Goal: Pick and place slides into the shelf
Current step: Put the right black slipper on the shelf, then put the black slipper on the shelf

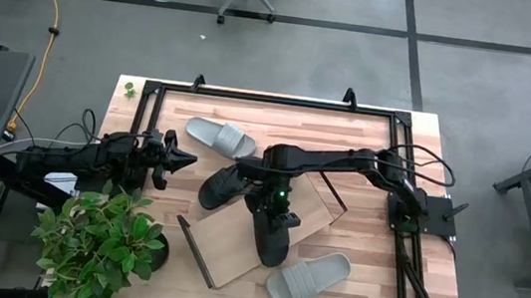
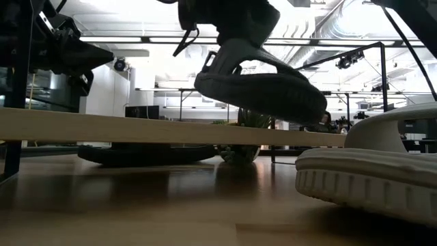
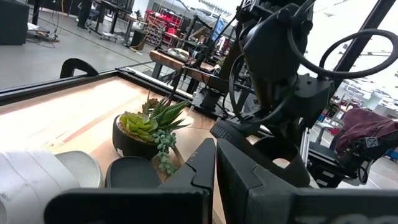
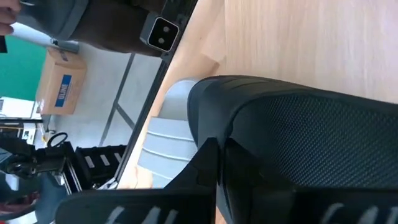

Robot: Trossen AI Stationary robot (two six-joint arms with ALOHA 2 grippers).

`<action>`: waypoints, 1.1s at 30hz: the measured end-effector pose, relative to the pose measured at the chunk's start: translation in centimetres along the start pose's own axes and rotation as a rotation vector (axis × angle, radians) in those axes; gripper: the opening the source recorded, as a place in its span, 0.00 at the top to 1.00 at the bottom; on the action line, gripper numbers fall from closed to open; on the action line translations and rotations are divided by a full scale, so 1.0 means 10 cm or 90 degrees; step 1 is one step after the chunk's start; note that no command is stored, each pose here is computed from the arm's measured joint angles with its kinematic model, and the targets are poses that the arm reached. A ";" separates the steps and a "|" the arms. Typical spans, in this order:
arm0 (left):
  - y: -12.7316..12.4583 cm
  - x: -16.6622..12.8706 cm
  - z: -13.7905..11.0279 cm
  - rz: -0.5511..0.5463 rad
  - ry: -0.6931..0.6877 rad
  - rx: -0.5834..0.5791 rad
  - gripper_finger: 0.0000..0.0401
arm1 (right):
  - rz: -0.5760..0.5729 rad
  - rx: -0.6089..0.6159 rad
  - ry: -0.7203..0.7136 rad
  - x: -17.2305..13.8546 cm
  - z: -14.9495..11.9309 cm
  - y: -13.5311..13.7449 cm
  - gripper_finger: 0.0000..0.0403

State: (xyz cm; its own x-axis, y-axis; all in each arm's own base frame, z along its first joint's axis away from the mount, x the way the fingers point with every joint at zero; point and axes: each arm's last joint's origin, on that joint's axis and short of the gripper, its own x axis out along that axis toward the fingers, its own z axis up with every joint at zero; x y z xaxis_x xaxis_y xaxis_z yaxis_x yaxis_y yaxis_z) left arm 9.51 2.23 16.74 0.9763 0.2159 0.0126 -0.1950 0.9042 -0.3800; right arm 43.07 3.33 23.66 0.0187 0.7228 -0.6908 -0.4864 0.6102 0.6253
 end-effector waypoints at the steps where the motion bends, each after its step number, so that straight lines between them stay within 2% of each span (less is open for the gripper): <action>1: 0.00 0.00 0.00 0.000 0.000 0.000 0.99 | 0.002 -0.003 -0.001 0.00 0.00 0.00 1.00; 4: 0.00 0.00 0.00 0.001 -0.001 0.000 0.99 | 0.003 -0.014 -0.008 0.01 0.02 0.01 0.95; 12: 0.00 0.00 0.00 0.002 -0.001 0.000 0.99 | -0.012 -0.047 -0.025 0.02 0.06 0.00 0.72; 17: 0.00 0.00 0.00 0.001 -0.001 0.000 0.99 | -0.022 -0.052 -0.027 0.01 0.07 -0.01 0.66; 21: 0.00 0.00 0.00 0.001 -0.001 0.000 0.99 | -0.030 -0.050 -0.026 0.01 0.08 -0.01 0.65; 26: 0.00 0.00 0.00 0.002 -0.001 0.000 0.99 | -0.085 -0.020 -0.038 -0.11 0.12 -0.03 0.67; 33: 0.00 0.00 0.00 0.001 -0.001 0.000 0.99 | -0.162 0.006 -0.139 -0.62 0.32 0.06 0.77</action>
State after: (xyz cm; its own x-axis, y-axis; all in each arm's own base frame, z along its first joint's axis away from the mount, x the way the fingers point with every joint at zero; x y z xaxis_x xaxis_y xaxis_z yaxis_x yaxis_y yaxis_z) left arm 9.50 2.23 16.74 0.9757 0.2185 0.0131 -0.1972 0.9036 -0.3804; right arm 45.40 0.29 29.47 0.3261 0.5990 -0.7313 -0.4344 0.7820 0.4469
